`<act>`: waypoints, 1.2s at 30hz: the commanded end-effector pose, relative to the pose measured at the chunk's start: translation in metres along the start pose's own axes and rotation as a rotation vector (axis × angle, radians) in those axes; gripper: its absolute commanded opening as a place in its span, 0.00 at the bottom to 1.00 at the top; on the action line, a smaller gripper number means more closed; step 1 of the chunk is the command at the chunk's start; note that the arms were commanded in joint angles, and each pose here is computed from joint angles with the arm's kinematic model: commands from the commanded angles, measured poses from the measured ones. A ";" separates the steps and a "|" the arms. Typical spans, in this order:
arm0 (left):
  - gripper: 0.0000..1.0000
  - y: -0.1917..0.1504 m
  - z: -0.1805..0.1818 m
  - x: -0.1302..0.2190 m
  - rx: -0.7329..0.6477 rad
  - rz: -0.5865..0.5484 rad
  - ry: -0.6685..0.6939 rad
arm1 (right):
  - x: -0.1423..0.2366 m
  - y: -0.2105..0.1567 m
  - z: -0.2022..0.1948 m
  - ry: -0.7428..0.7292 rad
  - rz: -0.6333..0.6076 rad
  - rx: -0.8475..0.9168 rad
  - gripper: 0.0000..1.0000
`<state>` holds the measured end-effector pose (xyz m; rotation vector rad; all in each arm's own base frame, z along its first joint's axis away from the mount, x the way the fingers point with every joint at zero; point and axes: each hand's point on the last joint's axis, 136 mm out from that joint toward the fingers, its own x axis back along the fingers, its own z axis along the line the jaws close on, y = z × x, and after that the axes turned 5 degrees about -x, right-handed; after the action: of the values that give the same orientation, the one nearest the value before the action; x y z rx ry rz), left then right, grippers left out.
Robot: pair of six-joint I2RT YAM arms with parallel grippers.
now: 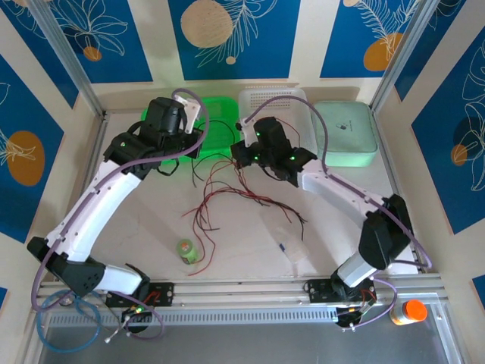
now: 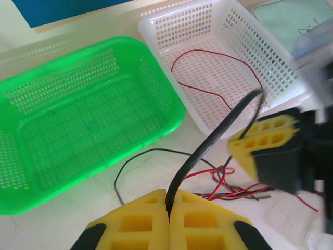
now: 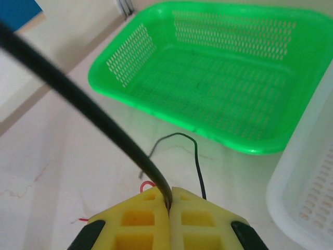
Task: Untangle the cables
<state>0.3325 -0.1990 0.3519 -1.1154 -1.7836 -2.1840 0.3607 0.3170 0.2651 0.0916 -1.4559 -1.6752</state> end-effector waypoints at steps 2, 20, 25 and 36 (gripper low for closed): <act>0.00 -0.008 -0.002 -0.001 0.002 0.017 0.001 | 0.049 0.038 0.023 0.053 -0.102 0.032 0.00; 0.00 0.033 0.007 0.020 -0.010 -0.063 0.048 | 0.045 -0.065 -0.011 0.044 0.235 -0.322 0.52; 0.00 0.040 0.005 0.023 -0.012 -0.080 0.036 | 0.022 -0.080 0.009 0.073 0.345 -0.708 0.62; 0.00 0.043 -0.002 0.029 -0.013 -0.099 -0.010 | -0.047 -0.055 0.015 0.052 0.239 -1.076 0.67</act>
<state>0.3398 -0.1992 0.3909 -1.0396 -1.8452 -2.2187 0.3343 0.3386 0.1802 -0.6155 -0.4936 -1.9103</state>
